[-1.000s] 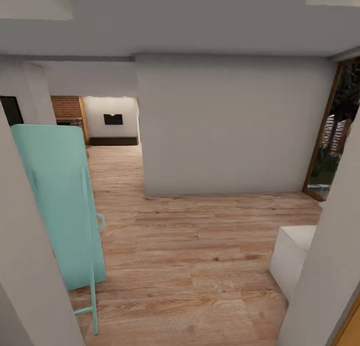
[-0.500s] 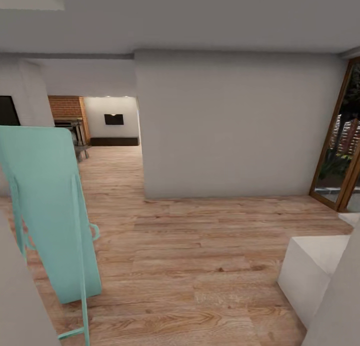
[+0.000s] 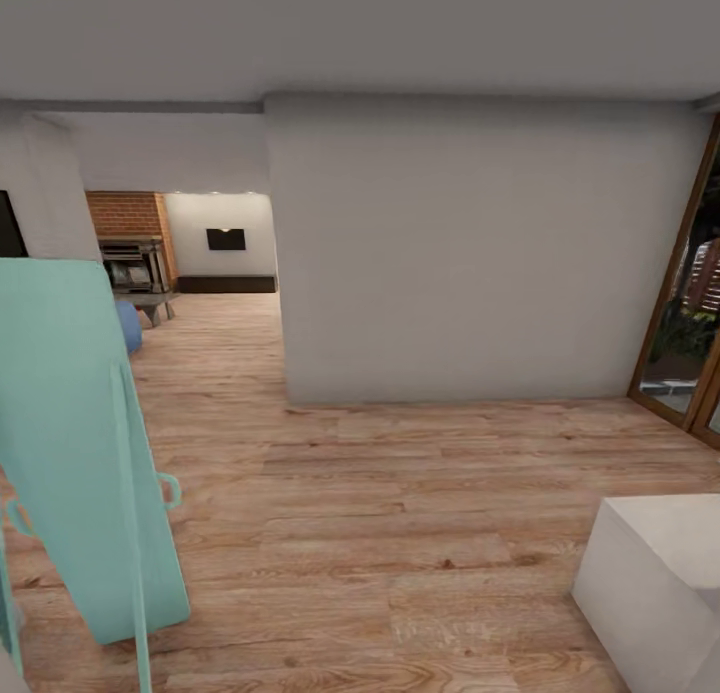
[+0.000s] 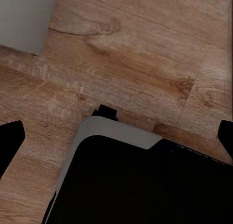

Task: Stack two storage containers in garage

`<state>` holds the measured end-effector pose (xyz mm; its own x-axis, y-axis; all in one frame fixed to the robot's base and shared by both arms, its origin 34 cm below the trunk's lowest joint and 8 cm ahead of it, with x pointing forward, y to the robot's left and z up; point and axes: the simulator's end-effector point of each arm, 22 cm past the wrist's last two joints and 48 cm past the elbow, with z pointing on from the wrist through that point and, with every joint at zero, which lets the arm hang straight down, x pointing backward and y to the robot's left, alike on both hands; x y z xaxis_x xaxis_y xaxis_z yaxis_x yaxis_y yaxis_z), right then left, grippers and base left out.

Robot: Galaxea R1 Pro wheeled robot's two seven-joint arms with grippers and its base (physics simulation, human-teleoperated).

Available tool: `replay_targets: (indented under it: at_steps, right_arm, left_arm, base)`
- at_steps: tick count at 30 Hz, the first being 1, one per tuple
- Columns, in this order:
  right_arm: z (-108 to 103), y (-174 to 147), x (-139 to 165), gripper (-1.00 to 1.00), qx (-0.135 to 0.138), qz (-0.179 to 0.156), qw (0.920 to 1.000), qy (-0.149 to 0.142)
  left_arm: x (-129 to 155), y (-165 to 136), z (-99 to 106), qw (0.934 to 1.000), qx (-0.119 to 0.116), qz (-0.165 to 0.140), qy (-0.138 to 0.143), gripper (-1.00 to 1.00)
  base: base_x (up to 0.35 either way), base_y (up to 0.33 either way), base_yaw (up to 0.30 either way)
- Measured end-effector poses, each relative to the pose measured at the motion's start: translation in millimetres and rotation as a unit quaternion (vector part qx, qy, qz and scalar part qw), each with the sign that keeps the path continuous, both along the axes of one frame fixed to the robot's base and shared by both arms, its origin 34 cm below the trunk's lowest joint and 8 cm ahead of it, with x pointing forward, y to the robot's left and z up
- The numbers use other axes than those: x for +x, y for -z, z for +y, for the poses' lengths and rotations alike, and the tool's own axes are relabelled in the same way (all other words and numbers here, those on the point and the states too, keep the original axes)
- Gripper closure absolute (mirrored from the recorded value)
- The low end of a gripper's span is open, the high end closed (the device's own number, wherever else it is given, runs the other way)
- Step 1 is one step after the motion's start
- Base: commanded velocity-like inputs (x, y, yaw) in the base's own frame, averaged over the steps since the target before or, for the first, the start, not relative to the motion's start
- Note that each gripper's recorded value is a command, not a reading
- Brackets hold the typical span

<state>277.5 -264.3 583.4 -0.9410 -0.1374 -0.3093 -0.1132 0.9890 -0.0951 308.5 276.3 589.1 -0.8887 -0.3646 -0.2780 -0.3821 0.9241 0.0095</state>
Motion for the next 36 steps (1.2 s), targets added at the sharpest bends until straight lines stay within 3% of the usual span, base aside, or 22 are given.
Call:
replay_targets:
  at_steps: [36]
  right_arm:
    - [1.5, -0.1, 0.2, -1.00, -0.002, -0.001, 1.0000, 0.002]
  left_arm:
    - [0.2, -0.2, 2.6, 1.0000, 0.002, -0.001, -0.001, -1.00]
  base:
    - [0.324, 0.000, 0.000]
